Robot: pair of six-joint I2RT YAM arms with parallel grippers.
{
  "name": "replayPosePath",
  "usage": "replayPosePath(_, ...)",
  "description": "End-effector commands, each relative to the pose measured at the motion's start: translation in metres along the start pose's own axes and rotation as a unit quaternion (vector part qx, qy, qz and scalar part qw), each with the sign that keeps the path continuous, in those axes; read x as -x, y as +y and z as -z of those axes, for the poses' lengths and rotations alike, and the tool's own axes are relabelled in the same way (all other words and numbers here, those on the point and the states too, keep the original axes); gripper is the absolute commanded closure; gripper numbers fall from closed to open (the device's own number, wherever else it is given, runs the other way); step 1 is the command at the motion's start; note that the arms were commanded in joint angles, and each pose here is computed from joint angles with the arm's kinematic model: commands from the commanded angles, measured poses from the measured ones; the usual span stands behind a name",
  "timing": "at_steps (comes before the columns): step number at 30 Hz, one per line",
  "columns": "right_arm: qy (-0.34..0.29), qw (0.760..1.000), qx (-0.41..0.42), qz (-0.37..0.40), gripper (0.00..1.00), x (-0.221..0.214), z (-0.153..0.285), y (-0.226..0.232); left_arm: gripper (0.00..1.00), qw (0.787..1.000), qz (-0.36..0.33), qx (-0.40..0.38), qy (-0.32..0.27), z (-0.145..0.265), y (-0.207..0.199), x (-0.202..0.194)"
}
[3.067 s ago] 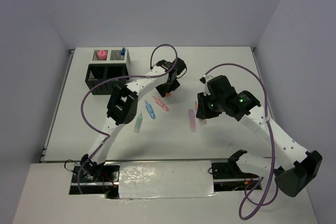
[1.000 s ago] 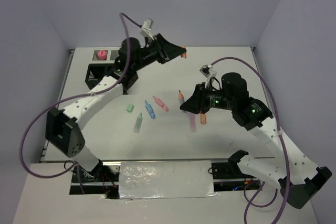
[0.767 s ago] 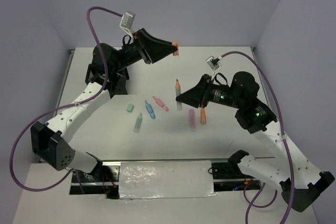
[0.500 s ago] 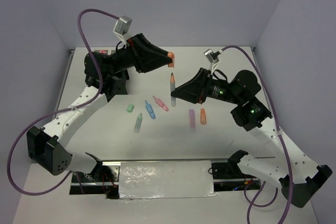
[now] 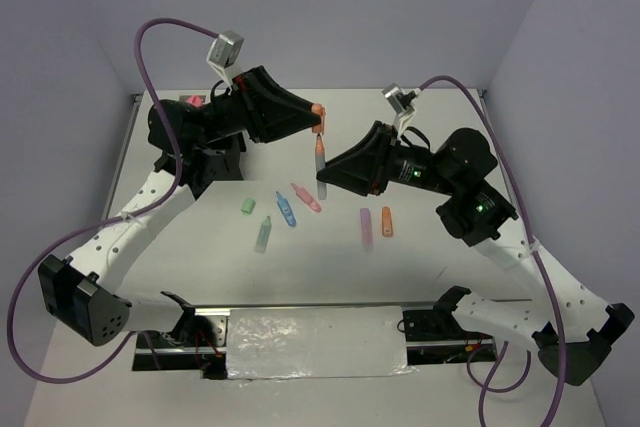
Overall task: Sort the stationery into containers
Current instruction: Close the pen cap on the pen.
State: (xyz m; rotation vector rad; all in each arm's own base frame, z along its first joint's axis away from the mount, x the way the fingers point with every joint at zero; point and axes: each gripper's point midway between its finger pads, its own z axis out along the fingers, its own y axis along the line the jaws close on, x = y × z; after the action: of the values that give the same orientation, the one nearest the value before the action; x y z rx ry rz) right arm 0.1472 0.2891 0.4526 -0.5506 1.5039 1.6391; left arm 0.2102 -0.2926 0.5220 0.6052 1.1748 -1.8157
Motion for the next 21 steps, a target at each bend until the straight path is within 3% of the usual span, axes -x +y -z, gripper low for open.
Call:
replayPosePath(1,-0.022,0.999,0.004,0.036,0.86,0.018,-0.002,0.011,1.0,1.0,-0.021,0.009,-0.008,0.001,-0.001,0.007)
replayPosePath(9,-0.025,0.999,-0.018,0.045,0.87,0.024,-0.009,0.0,1.0,1.0,0.008,0.005,-0.013,0.001,0.005,0.003)
replayPosePath(21,-0.046,0.996,-0.005,0.074,0.87,0.04,-0.012,0.01,1.0,1.0,-0.001,0.02,-0.001,0.003,0.014,-0.001)
